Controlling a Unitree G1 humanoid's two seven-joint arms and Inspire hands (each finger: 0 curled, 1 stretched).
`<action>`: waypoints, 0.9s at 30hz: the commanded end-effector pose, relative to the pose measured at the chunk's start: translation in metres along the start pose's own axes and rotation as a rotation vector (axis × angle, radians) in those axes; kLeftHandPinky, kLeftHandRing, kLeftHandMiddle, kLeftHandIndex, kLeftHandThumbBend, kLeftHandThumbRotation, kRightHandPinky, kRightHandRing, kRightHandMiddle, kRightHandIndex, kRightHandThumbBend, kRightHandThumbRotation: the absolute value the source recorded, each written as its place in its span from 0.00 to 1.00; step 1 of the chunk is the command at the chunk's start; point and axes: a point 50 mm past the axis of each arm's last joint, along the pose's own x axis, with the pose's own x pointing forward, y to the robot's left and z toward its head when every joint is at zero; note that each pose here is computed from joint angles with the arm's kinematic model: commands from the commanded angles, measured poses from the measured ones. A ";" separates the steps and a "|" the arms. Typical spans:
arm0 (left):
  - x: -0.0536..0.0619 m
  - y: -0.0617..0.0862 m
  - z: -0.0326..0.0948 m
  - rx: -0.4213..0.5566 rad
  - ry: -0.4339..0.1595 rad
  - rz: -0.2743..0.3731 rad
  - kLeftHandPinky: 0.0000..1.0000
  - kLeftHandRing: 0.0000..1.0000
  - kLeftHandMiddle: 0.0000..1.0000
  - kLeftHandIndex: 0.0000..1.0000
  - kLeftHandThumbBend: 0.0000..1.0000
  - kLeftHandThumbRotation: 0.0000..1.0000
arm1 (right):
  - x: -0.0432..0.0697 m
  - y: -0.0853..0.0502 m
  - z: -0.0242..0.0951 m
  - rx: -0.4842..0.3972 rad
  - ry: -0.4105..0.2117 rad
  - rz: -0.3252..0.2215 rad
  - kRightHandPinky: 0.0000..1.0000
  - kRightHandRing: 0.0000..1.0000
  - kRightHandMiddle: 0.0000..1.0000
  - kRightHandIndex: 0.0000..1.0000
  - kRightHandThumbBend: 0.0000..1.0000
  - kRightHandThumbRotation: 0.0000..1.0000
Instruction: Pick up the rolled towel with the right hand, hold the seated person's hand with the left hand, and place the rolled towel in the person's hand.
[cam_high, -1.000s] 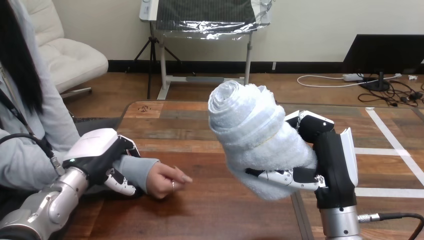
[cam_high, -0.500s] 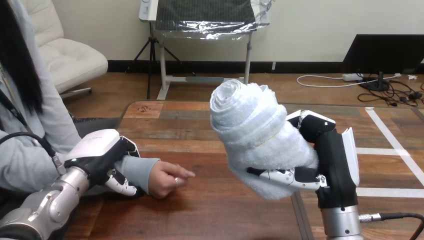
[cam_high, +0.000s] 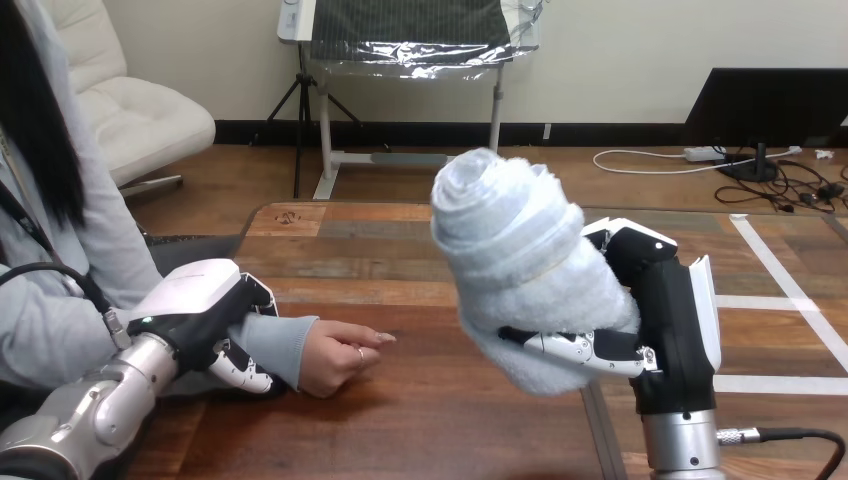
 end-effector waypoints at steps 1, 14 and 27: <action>0.000 -0.002 0.006 0.018 -0.057 -0.025 0.28 0.34 0.40 0.38 0.96 0.00 | 0.027 0.002 0.011 0.021 -0.091 -0.018 0.20 0.25 0.32 0.33 0.69 0.00; -0.001 0.009 0.015 -0.007 -0.149 0.044 0.25 0.31 0.36 0.35 0.95 0.00 | 0.030 0.006 0.005 0.044 -0.045 -0.017 0.21 0.26 0.33 0.34 0.69 0.00; -0.001 0.021 0.026 -0.003 -0.249 0.094 0.23 0.29 0.34 0.33 0.95 0.00 | 0.032 0.012 -0.004 0.008 0.025 0.003 0.21 0.26 0.35 0.35 0.68 0.00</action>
